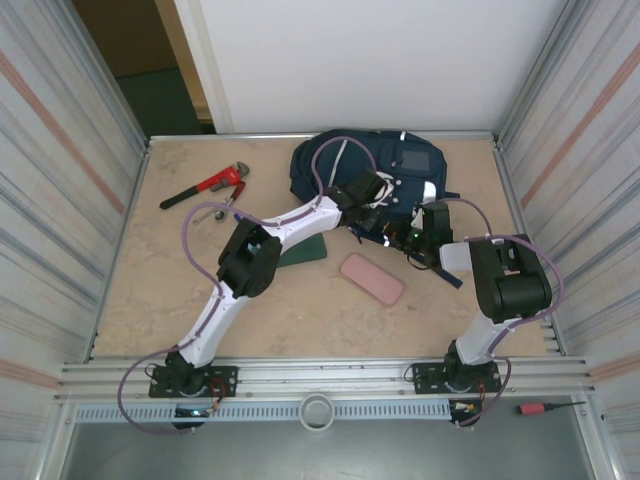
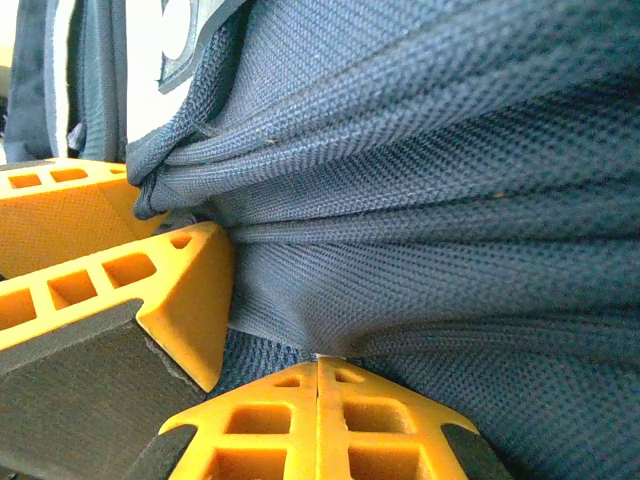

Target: Pack the student bag

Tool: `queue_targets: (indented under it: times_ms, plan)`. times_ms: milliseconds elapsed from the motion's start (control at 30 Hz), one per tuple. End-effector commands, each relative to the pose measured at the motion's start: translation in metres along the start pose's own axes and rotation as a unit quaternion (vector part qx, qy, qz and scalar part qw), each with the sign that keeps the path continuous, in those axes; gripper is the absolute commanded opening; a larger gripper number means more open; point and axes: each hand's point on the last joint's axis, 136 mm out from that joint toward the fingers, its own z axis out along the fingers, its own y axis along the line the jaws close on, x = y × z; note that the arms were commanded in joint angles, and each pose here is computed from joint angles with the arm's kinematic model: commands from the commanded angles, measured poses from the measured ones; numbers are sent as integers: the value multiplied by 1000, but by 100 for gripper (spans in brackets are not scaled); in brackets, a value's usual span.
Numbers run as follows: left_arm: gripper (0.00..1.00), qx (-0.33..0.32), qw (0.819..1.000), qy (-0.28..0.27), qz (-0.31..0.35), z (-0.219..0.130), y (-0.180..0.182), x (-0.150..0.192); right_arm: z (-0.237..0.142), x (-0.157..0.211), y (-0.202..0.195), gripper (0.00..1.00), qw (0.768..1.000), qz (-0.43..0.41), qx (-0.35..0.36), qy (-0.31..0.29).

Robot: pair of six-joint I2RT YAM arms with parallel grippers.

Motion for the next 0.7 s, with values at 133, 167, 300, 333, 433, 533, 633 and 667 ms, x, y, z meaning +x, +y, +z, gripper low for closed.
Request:
queue_targets:
  times_ms: [133, 167, 300, 333, 433, 533, 633, 667]
  plan:
    - [48, -52, 997, 49, 3, 10, 33, 26, -5, 32, -48, 1, 995, 36, 74, 47]
    - [46, -52, 997, 49, 2, 10, 34, 25, -5, 33, -49, 1, 995, 37, 75, 48]
    - [35, -50, 998, 48, 1, 10, 36, 22, -6, 33, -51, 1, 995, 39, 80, 48]
    - [31, -48, 998, 45, 1, 8, 36, 20, -7, 34, -51, 1, 995, 38, 80, 48]
    - [24, -48, 998, 35, 1, 2, 38, 12, -8, 33, -52, 1, 995, 39, 81, 47]
    - [19, -43, 999, 27, 5, -2, 37, 7, -8, 32, -51, 1, 995, 40, 80, 46]
    - [14, -40, 999, 21, 3, -7, 39, 2, -9, 31, -51, 1, 995, 39, 80, 45]
    - [12, -39, 999, 21, 3, -8, 39, 2, -9, 32, -52, 1, 995, 40, 81, 45]
